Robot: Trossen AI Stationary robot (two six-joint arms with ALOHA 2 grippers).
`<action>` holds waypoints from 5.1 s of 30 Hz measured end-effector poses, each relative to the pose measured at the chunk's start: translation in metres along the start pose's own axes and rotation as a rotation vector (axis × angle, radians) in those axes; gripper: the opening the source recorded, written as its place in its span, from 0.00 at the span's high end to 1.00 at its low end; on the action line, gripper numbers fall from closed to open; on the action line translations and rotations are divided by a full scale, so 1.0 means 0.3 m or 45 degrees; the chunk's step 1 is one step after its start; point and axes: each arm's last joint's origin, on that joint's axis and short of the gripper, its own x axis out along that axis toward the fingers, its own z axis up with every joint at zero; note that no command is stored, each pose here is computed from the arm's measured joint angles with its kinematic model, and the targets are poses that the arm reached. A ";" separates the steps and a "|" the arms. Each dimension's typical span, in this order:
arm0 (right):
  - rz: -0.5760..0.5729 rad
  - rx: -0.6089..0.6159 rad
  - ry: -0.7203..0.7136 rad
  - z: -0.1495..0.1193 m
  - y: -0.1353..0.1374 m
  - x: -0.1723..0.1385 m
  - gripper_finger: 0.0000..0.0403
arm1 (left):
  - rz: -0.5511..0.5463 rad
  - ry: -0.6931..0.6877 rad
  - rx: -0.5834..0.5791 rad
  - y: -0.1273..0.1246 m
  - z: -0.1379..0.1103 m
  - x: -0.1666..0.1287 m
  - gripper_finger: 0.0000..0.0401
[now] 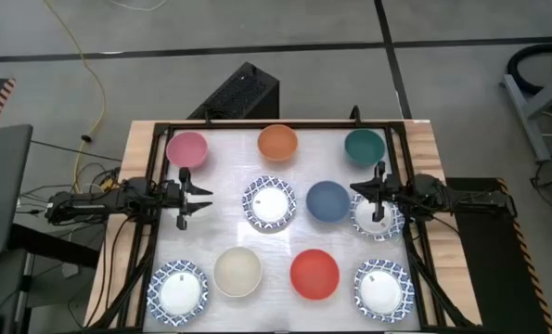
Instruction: Nest bowls inside each other
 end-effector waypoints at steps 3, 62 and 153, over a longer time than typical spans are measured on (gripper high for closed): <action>0.000 0.000 -0.001 0.001 0.000 0.000 0.94 | -0.001 0.000 0.000 0.000 0.000 0.000 0.68; 0.001 0.203 -0.256 0.320 0.002 -0.035 0.78 | 0.080 -0.099 -0.392 0.022 0.255 -0.077 0.38; 0.410 0.083 1.996 0.001 0.459 0.274 0.53 | 0.135 0.053 -0.304 0.028 0.305 -0.090 0.38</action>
